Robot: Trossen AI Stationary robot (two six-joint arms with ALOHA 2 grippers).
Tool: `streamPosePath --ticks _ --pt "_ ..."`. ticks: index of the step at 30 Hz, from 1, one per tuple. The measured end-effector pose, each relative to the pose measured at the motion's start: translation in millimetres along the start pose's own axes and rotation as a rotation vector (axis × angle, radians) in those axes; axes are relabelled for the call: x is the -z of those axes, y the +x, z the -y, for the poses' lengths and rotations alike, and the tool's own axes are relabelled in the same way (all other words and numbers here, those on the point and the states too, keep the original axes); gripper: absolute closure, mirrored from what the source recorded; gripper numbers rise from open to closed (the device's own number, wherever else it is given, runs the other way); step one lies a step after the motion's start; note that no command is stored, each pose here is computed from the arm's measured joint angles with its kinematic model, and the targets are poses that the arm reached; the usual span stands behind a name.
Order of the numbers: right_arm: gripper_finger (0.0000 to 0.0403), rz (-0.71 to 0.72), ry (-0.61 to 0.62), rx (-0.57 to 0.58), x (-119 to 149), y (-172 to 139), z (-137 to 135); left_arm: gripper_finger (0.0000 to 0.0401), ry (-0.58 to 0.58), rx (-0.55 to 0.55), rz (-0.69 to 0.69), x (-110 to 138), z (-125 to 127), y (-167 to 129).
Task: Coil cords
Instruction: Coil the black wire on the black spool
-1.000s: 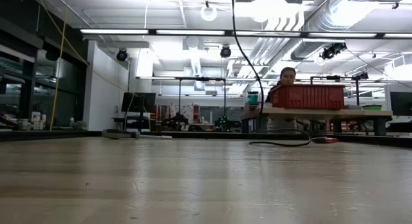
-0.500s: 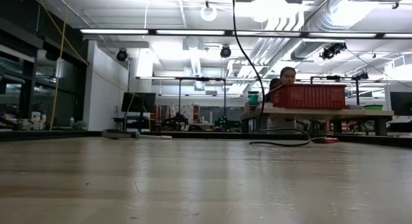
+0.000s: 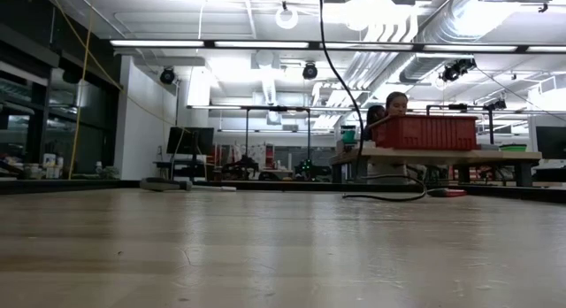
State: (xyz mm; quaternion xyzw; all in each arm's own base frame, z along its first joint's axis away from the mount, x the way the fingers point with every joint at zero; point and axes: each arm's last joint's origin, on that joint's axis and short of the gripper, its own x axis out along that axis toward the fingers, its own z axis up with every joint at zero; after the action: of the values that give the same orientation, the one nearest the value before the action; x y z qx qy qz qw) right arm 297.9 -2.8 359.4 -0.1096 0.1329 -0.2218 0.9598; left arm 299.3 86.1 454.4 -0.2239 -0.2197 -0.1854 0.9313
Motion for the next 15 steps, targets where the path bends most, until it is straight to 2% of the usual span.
streamPosePath --ticks 4,9,15 --pt "0.0293 -0.026 0.008 -0.002 6 8 -3 0.0401 0.003 -0.006 0.005 0 0 0" --pt "0.0387 -0.019 0.083 -0.007 4 4 -6 0.0401 0.009 -0.010 0.008 0 0 0" --pt "0.0399 0.016 0.152 -0.004 -6 -20 -7 0.0401 0.015 -0.032 0.009 -7 -5 -6"
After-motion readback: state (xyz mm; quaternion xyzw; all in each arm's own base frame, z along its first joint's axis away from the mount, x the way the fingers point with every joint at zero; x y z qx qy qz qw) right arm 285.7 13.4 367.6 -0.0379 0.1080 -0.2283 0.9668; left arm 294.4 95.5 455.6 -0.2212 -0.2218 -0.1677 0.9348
